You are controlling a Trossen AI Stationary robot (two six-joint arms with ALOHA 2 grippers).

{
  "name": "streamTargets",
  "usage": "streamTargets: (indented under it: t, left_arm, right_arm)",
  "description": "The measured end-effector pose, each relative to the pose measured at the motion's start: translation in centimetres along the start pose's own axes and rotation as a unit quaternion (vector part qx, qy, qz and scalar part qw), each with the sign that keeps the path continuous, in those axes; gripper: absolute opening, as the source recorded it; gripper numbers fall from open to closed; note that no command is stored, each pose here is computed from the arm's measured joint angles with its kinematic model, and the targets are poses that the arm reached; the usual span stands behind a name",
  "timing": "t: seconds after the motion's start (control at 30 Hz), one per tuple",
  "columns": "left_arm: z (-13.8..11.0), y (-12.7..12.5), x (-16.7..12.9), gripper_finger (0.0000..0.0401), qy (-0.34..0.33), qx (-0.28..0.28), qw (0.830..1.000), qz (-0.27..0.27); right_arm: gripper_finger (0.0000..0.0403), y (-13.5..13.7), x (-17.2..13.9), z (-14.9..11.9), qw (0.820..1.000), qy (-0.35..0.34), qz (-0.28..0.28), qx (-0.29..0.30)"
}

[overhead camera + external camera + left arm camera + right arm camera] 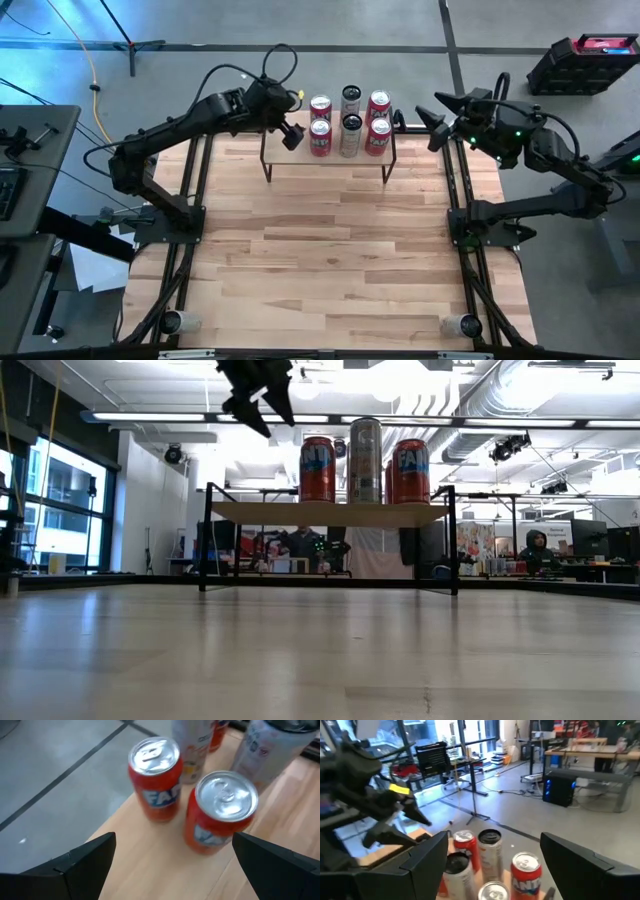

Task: Place canned beverage on shelf
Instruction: Put the red soda can aligned with the other red soda can on the shelf

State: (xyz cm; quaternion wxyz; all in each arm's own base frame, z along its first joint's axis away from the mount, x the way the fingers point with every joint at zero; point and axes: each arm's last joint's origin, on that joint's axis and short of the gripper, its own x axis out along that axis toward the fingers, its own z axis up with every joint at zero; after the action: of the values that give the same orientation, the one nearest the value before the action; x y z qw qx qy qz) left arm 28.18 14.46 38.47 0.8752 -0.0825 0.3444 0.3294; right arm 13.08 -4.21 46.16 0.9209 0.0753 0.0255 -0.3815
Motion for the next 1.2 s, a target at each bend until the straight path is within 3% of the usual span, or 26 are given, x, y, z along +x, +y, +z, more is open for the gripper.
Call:
streamTargets:
  t: [0.4,0.7,0.9,1.2]
  left_arm:
    - [-0.2,0.0,2.2,0.0392,-0.058,-0.023,0.998,-0.021]
    - [-0.8,-0.6,3.2,0.0392,-0.071,-0.038,0.997,0.006]
    - [-0.8,-1.9,3.0,0.0392,-0.080,-0.012,0.995,-0.050]
    - [-1.3,-4.1,2.2,0.0392,-0.082,0.058,0.994,0.035]
  right_arm:
    - [0.0303,0.9,-0.5,-0.6,0.997,0.032,0.069,0.023]
    - [0.0303,1.3,-0.9,-0.7,0.997,0.034,0.069,0.030]
    - [0.0303,1.5,-1.1,-1.3,0.994,0.061,0.073,0.047]
    - [0.0303,1.7,-1.4,-1.8,0.992,0.084,0.080,0.054]
